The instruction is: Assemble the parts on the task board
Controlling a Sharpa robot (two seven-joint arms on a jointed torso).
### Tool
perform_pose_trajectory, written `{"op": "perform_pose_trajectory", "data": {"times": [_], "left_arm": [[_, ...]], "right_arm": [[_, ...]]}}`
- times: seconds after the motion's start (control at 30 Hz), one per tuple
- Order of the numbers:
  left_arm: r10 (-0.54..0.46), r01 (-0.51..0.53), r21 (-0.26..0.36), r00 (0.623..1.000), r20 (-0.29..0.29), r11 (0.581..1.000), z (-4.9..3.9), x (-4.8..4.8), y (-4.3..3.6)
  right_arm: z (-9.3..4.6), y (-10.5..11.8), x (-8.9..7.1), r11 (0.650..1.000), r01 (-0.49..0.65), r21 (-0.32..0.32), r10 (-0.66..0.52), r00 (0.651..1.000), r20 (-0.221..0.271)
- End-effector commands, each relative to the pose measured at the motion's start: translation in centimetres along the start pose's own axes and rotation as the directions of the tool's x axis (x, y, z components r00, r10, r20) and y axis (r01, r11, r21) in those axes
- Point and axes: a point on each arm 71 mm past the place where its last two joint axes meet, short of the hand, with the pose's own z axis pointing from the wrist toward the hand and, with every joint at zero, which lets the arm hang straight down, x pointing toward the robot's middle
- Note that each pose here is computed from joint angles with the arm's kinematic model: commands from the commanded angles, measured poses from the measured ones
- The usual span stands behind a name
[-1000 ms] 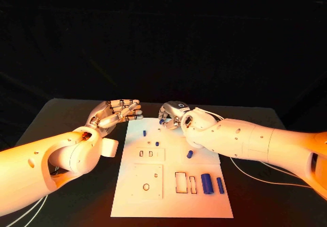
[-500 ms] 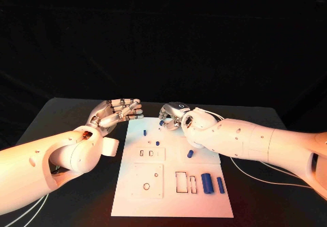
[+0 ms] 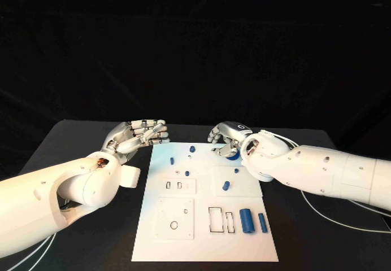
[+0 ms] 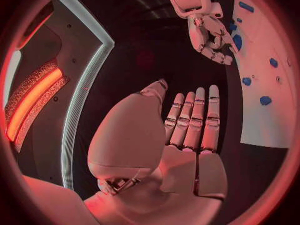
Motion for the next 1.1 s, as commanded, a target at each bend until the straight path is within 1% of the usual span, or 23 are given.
{"op": "perform_pose_trajectory", "data": {"times": [0.03,0.13,0.27,0.47,0.63,0.93,1.1], "left_arm": [[-0.008,0.008,0.011,1.0,-0.013,1.0,0.05,-0.02,-0.16],[-0.006,0.007,0.011,1.0,-0.01,1.0,0.05,-0.18,-0.15],[-0.006,0.006,0.011,1.0,-0.008,1.0,0.08,-0.27,-0.13],[-0.007,0.007,0.01,1.0,-0.011,1.0,0.15,-0.22,-0.08],[-0.008,0.008,0.009,1.0,-0.012,1.0,0.21,-0.19,-0.04],[-0.008,0.008,0.008,1.0,-0.013,1.0,0.27,-0.18,0.0],[-0.008,0.008,0.008,1.0,-0.013,1.0,0.28,-0.2,0.01]], "right_arm": [[-0.9,-1.1,-1.1,0.997,-0.059,0.047,0.059,0.998,0.009],[-1.8,-2.8,-1.9,0.99,-0.093,0.109,0.096,0.995,-0.025],[-2.6,-4.8,-2.3,0.977,-0.12,0.178,0.134,0.989,-0.069],[-3.0,-6.6,-2.3,0.965,-0.111,0.238,0.144,0.981,-0.127],[-2.6,-7.1,-2.2,0.961,-0.104,0.255,0.144,0.979,-0.145],[-1.8,-7.1,-1.5,0.958,-0.1,0.267,0.148,0.975,-0.165],[-1.6,-7.0,-1.2,0.957,-0.103,0.27,0.154,0.973,-0.173]]}}
